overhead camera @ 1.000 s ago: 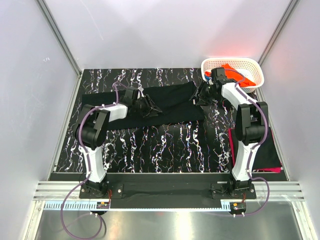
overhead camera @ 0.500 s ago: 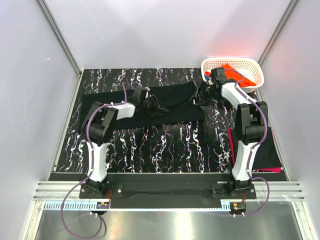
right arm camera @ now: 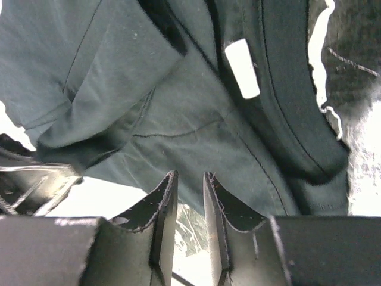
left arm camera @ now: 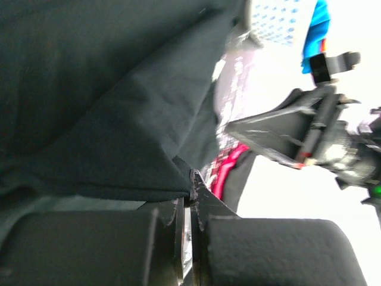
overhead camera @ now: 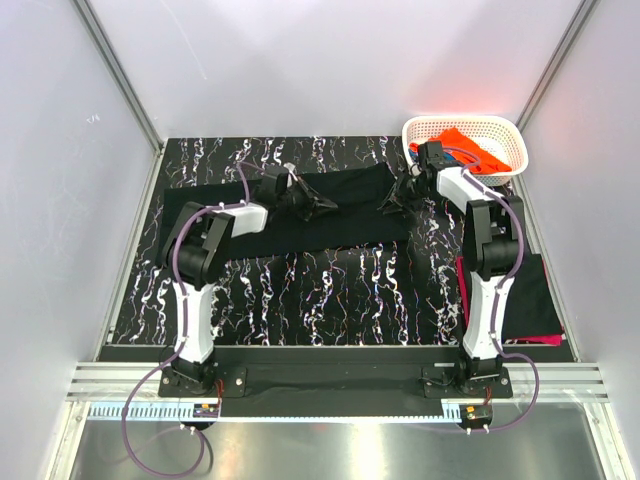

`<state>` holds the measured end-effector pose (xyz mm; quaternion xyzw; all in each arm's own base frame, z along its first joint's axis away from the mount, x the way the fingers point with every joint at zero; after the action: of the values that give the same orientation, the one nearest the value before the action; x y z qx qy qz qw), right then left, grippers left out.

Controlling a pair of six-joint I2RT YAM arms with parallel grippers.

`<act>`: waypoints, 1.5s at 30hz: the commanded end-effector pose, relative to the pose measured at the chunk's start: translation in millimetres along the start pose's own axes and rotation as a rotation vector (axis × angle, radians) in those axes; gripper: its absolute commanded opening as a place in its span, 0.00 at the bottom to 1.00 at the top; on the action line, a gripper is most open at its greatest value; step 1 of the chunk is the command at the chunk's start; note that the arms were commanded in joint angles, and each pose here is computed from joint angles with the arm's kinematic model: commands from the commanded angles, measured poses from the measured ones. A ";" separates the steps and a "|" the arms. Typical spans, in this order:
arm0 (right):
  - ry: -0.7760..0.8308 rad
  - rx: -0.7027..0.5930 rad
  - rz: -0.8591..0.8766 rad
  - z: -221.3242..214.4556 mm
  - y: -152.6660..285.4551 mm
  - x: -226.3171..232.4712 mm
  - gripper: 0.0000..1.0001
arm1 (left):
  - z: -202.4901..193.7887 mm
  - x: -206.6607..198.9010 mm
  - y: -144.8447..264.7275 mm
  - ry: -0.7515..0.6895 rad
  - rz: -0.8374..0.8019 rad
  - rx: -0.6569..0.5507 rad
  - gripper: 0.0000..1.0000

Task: Fold and stack the t-shirts
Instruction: Fold the tshirt

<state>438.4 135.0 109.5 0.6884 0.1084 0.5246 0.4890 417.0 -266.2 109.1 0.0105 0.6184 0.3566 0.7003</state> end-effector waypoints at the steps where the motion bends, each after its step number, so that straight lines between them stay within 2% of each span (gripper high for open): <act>1: 0.013 -0.018 0.070 11.6 -0.7 20.2 0.30 | 32.1 -28.5 4.8 -0.003 -0.161 -0.082 0.00; 8: -0.019 -0.025 0.082 23.2 -13.1 26.1 0.32 | 48.6 -20.6 -0.3 0.102 -0.234 -0.112 0.00; 13: -0.075 -0.013 0.111 31.7 -26.0 32.6 0.39 | 56.0 -12.1 -2.8 0.131 -0.257 -0.121 0.00; 16: -0.121 0.004 0.131 33.3 -33.6 34.3 0.36 | 62.1 -6.9 1.3 0.145 -0.253 -0.137 0.00; 20: -0.165 0.014 0.158 33.1 -42.9 35.9 0.27 | 68.2 -4.6 5.6 0.154 -0.260 -0.149 0.00; 27: -0.200 0.018 0.137 31.6 -55.6 33.1 0.15 | 74.5 -4.7 6.8 0.161 -0.279 -0.153 0.00; 34: -0.194 0.008 0.135 31.4 -67.1 41.2 0.15 | 71.9 -1.1 4.7 0.168 -0.280 -0.134 0.00; 40: -0.200 -0.027 0.083 23.9 -62.2 30.8 0.19 | 71.4 1.1 3.9 0.170 -0.279 -0.127 0.00; 45: -0.103 -0.132 0.044 24.2 -37.1 28.9 0.23 | 72.5 3.0 3.6 0.171 -0.276 -0.127 0.00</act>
<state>500.0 163.2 86.2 0.7005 0.0137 0.5088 0.5002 469.8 -230.8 106.1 -0.1298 0.6706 0.3160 0.6585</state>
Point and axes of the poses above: each gripper's point midway between its finger pads, its own y axis back along the fingers, its own x axis along the line the jaws close on, z = x × y, the point moved 6 cm from there along y, back along the fingers, and after that the axes turned 11 degrees about -y, right-handed, at the moved point
